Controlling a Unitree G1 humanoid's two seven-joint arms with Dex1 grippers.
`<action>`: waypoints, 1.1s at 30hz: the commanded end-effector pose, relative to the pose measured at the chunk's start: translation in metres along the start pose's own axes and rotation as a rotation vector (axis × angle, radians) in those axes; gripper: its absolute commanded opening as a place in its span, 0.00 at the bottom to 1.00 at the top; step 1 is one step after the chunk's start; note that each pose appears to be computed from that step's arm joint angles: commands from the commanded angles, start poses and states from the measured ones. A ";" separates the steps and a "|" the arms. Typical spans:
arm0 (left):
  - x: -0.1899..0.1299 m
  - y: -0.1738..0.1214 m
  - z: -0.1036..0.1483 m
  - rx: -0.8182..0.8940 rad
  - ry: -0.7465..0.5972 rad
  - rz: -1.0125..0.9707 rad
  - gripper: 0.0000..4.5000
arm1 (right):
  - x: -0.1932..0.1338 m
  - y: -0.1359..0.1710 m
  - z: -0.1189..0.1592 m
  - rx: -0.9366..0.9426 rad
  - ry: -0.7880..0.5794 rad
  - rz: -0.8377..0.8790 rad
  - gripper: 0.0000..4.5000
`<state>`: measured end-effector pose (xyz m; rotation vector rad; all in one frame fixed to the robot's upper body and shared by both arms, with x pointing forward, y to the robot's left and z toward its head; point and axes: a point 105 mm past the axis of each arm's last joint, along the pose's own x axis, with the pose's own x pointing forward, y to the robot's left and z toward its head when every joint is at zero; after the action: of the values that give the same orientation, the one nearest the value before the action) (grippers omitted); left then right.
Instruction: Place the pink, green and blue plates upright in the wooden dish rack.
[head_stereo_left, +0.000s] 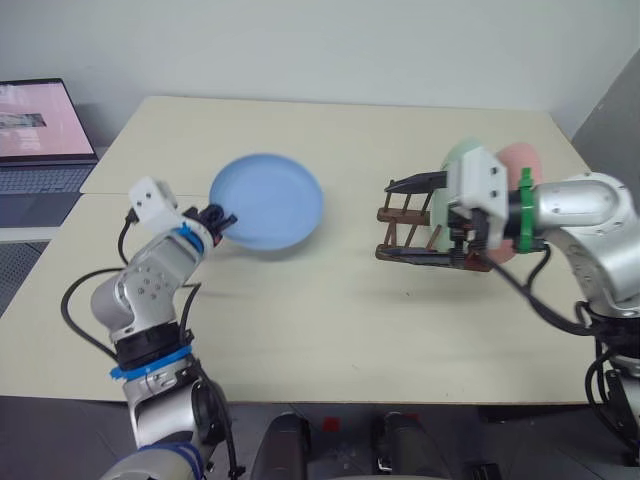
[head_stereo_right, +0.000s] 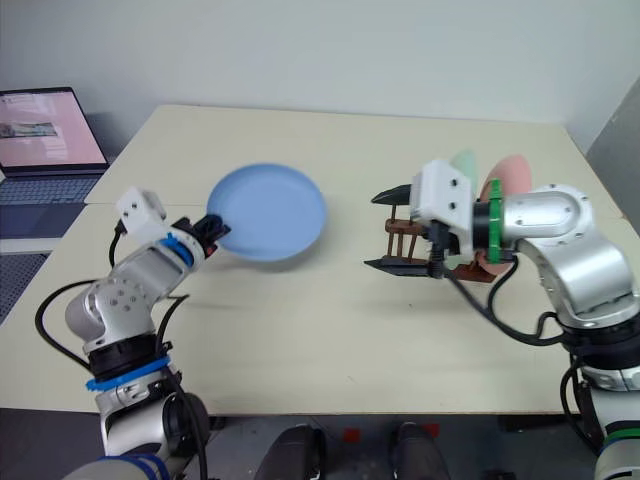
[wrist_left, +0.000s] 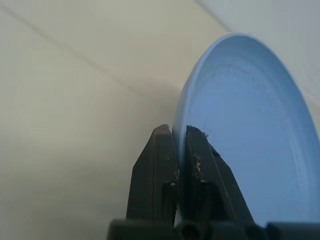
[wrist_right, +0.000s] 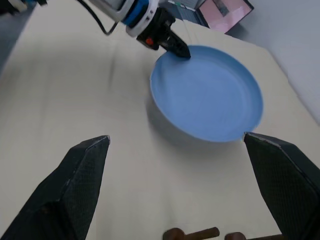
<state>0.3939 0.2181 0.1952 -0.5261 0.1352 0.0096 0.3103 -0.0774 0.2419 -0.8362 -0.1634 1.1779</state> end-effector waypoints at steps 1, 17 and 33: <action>-0.002 -0.029 0.019 0.038 -0.072 -0.050 0.00 | 0.014 -0.008 0.010 -0.149 0.003 -0.063 1.00; 0.010 -0.100 0.023 -0.015 -0.093 -0.180 0.00 | 0.071 -0.037 -0.011 -0.558 0.173 -0.212 0.86; 0.004 -0.111 0.015 0.039 -0.042 -0.262 0.00 | 0.077 -0.038 -0.021 -0.593 0.181 -0.225 0.00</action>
<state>0.4089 0.1378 0.2490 -0.5271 0.0653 -0.1736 0.3797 -0.0228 0.2049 -1.4153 -0.3913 0.8998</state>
